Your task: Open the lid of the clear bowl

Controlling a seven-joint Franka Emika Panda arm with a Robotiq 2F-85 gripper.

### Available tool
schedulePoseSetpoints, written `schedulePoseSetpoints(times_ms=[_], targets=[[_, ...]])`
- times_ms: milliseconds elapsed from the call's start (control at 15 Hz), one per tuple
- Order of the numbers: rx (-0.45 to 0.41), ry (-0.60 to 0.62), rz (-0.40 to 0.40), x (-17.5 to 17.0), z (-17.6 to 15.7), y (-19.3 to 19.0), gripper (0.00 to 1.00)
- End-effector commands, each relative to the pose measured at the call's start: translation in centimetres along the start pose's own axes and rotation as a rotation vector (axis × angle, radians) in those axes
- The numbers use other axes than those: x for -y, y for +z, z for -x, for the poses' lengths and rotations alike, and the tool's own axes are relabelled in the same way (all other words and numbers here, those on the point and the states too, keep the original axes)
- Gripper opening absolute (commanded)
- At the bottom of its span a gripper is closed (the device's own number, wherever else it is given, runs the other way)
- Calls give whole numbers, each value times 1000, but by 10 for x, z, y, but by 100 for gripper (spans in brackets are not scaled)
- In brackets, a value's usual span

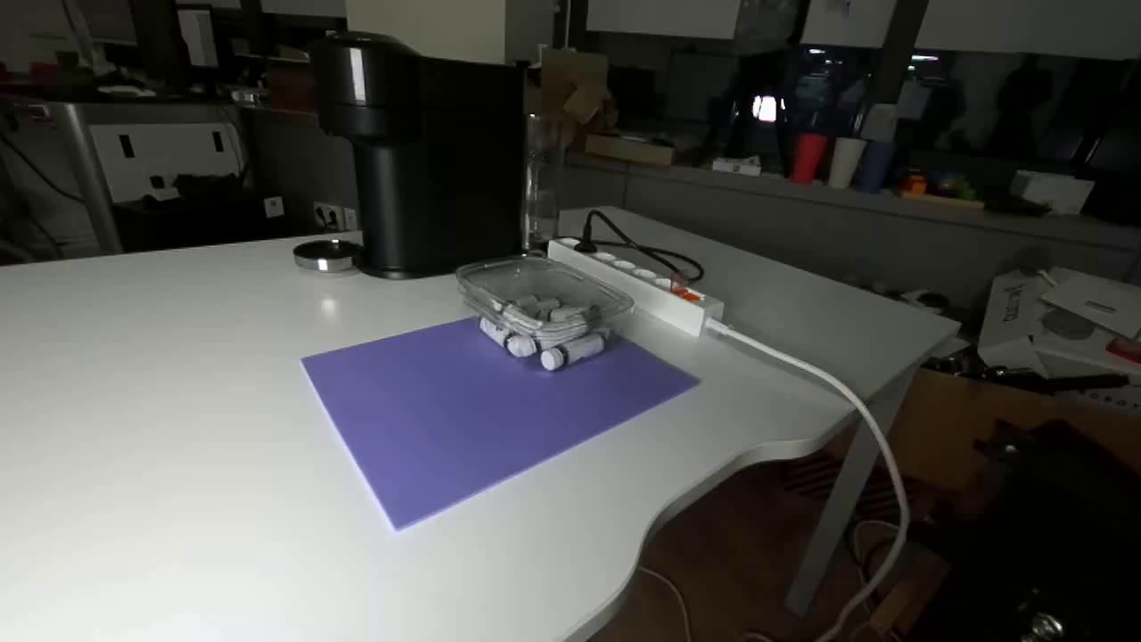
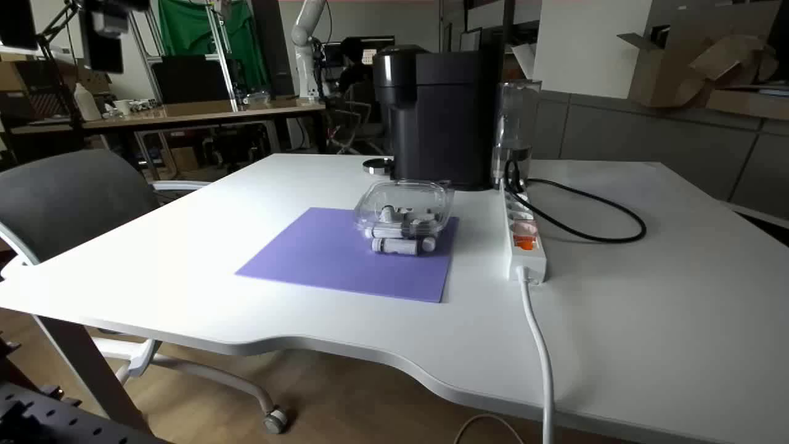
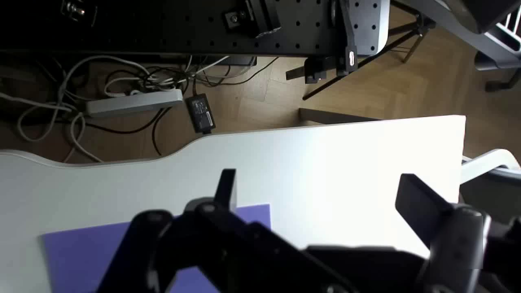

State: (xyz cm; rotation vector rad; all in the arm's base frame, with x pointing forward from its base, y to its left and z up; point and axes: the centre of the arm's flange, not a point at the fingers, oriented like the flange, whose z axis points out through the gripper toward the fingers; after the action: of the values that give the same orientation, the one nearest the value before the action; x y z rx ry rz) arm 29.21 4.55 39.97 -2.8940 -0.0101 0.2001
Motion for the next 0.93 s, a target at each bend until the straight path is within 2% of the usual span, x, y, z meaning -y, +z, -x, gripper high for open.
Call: schedulePoseSetpoints(times_ms=[0, 733, 867], targets=[[0, 0, 0, 0, 0, 0, 100], [1, 0, 0, 0, 0, 0, 100], [-21, 22, 20, -15, -10, -9, 100]])
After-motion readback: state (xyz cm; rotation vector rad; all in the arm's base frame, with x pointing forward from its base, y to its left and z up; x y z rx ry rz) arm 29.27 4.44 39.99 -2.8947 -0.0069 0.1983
